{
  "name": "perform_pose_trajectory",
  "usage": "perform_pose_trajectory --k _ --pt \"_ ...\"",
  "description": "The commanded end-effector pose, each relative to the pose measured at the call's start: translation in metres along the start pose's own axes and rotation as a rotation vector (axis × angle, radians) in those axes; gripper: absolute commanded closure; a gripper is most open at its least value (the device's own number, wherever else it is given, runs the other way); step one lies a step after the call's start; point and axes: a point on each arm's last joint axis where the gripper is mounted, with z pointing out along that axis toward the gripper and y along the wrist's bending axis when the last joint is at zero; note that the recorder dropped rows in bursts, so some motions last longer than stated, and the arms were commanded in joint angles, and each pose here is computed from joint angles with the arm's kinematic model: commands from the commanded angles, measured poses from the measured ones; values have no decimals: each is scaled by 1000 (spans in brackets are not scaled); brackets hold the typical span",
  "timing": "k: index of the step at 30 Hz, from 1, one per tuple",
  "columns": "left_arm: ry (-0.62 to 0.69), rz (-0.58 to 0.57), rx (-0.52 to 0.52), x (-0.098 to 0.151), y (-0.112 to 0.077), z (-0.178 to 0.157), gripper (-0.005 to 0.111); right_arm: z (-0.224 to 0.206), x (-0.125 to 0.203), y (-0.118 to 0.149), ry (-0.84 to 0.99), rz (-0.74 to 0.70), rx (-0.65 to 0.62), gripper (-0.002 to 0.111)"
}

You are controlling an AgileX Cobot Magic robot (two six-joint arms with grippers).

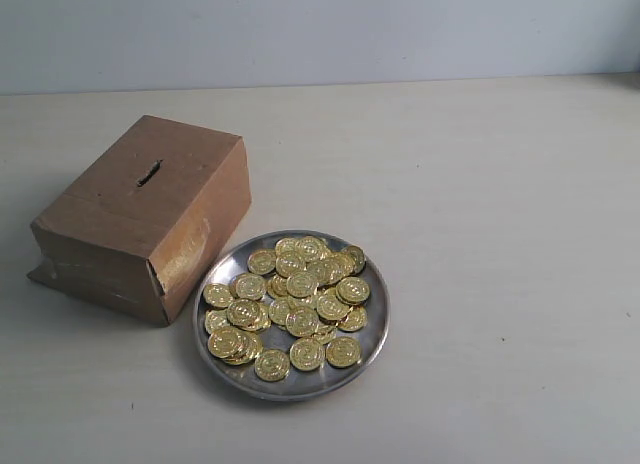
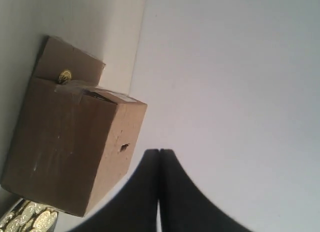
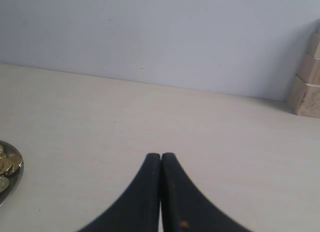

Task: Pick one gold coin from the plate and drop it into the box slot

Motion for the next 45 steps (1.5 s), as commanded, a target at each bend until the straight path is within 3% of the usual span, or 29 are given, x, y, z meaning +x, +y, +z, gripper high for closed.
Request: perform_pose_trajectory --k 1,14,19,23,26,28,30,33,45 --pt "6 0 -6 0 2 0 107 0 0 0 -17 5 5 108" --pt "6 32 -7 0 2 0 107 0 0 0 -17 5 5 108" --pt "7 435 -1 0 1 0 107 0 0 0 -17 5 5 108" --pt "5 973 2 0 1 0 107 0 0 0 -17 5 5 108" --pt "5 1315 3 0 1 0 107 0 0 0 -17 5 5 108" --pt "3 1503 6 0 1 0 107 0 0 0 -17 5 5 108" --pt "3 1615 6 0 1 0 107 0 0 0 -17 5 5 108" --pt "3 1677 6 0 1 0 107 0 0 0 -17 5 5 108" --pt "3 1677 6 0 1 0 107 0 1 0 -5 5 4 108"
